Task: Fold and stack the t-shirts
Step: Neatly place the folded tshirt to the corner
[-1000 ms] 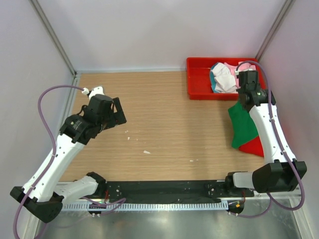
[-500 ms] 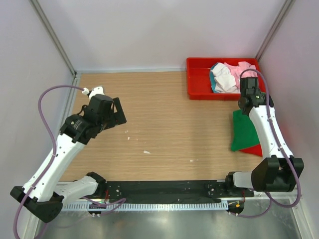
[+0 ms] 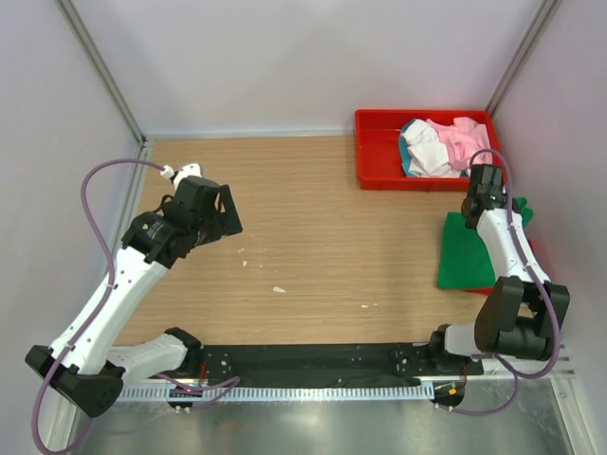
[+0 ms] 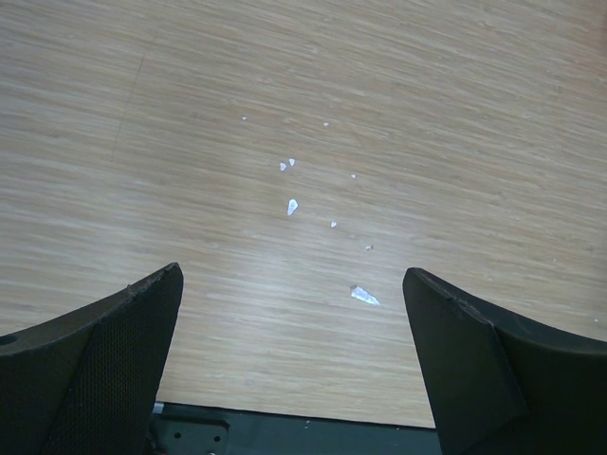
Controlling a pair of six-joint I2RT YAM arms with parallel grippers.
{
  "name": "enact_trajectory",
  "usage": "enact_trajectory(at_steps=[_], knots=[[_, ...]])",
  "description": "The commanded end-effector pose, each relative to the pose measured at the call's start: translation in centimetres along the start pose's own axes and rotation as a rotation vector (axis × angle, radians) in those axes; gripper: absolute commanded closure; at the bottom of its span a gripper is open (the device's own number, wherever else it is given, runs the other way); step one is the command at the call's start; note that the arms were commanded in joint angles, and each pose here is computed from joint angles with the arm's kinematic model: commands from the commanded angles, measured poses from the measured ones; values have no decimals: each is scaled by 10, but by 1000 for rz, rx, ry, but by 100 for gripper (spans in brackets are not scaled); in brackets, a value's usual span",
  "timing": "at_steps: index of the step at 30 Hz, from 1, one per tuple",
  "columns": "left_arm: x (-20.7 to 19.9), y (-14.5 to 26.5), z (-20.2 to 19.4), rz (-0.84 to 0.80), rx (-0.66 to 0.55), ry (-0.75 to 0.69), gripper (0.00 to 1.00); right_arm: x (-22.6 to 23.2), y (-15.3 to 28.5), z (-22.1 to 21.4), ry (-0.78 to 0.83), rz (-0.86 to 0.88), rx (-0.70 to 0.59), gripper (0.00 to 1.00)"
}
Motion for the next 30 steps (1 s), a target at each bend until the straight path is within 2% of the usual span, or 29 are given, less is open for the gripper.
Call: enact_trajectory(at_steps=[1, 7, 8, 10, 11, 14, 15, 19, 22, 24, 26, 28, 29, 30], knots=[[-1, 5, 13, -12, -50, 21, 0, -15, -11, 10, -47, -74, -26, 99], [3, 2, 13, 2, -44, 20, 0, -16, -18, 10, -48, -79, -7, 98], [4, 3, 13, 3, -45, 20, 0, -17, -16, 11, -57, -73, -4, 58], [5, 2, 13, 6, -46, 23, 0, -26, -8, 21, -153, -75, -26, 15], [6, 3, 13, 5, -47, 25, 0, -30, -4, 21, -157, -68, -12, 1], [8, 2, 12, 7, -48, 35, 0, -46, 14, 34, -214, -33, -29, 0], [8, 3, 12, 0, -52, 40, 0, -53, 22, 47, -247, 5, -73, 0], [9, 3, 10, -8, -52, 54, 0, -52, 29, 63, -350, 75, -136, 0], [11, 6, 10, -9, -54, 60, 0, -47, 26, 72, -468, 87, -168, 0], [11, 7, 10, -13, -62, 64, 0, -37, 28, 82, -601, 160, -196, 0], [11, 9, 13, -19, -75, 71, 0, -23, 40, 97, -735, 315, -254, 0], [9, 9, 18, -27, -86, 87, 0, -14, 58, 106, -783, 468, -320, 0], [3, 6, 21, -54, -85, 97, 0, -10, 72, 117, -810, 566, -393, 0], [2, 4, 26, -68, -94, 110, 0, 0, 77, 119, -856, 626, -404, 0]])
Point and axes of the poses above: each gripper's point midway between its finger pads, its own y axis back along the fingers, its own x axis along the line the jaws close on, z = x × y, the point moved 5 cm from there along y, back along the fingers
